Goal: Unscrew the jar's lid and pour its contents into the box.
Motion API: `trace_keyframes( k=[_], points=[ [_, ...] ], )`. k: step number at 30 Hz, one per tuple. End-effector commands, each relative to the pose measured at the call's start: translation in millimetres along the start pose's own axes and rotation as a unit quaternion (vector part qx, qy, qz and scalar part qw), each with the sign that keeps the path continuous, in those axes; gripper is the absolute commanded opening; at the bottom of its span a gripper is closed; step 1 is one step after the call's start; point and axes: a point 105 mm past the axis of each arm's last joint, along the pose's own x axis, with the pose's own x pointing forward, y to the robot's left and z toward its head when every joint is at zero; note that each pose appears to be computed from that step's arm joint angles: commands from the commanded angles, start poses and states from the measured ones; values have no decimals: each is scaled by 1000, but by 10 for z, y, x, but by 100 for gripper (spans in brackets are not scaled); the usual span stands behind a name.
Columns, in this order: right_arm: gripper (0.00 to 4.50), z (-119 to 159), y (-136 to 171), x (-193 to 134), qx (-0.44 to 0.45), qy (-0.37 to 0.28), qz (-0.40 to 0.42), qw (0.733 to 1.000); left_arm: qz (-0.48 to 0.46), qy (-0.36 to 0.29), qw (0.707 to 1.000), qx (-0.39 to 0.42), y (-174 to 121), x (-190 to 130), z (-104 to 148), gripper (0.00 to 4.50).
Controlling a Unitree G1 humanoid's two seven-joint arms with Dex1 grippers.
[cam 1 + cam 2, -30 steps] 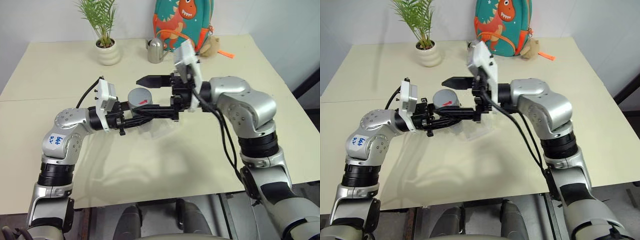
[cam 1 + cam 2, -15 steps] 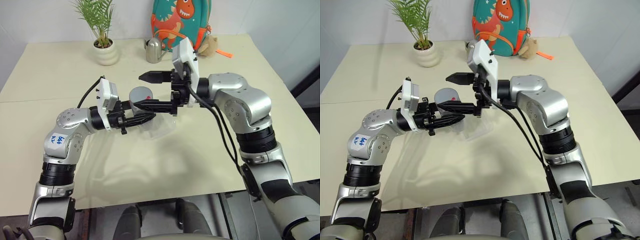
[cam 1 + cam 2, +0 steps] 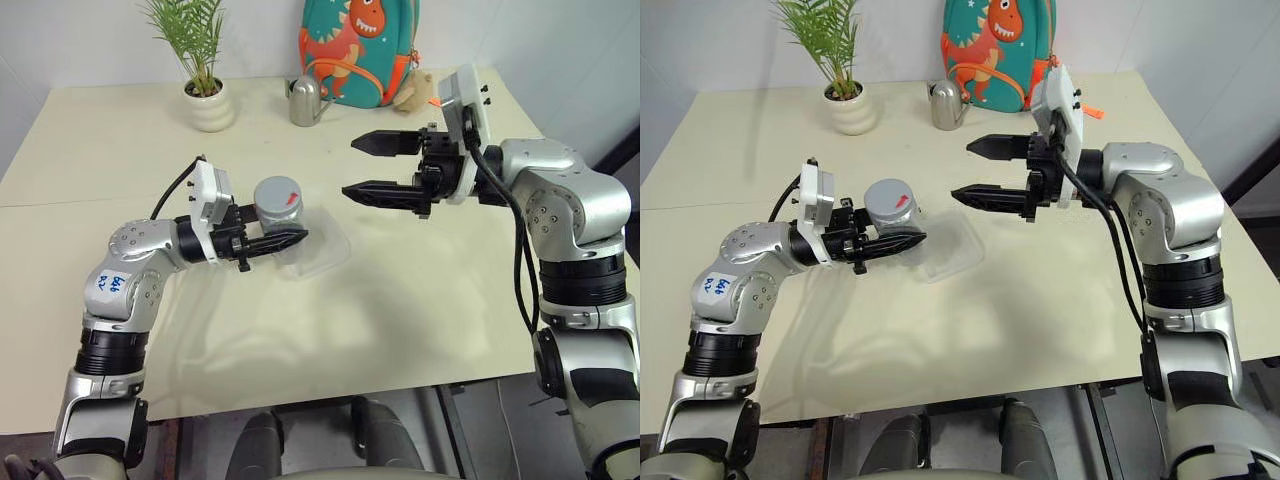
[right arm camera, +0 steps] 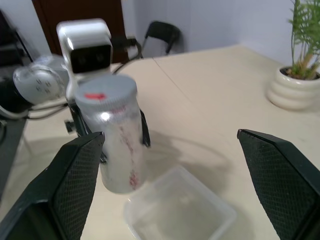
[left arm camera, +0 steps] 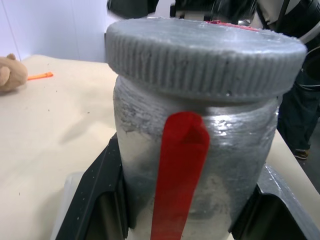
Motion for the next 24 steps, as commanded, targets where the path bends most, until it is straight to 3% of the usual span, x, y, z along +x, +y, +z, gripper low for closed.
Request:
trace_keyframes(
  k=[1,5,10,18,24],
  points=[
    [447,186,190,200,-27,-29,38,998,0,-14,999,28,3,-13,147,193],
    [447,83,338,508,-27,-16,56,998,-2,-16,999,28,13,23,148,193],
    [447,-14,310,730,-30,6,37,999,-6,-18,999,26,12,53,144,193],
    [447,42,144,767,-37,-6,7,999,-5,-20,999,26,22,64,150,193],
    [447,63,7,603,-40,-9,-14,999,-5,-20,999,27,11,64,151,193]
  ],
)
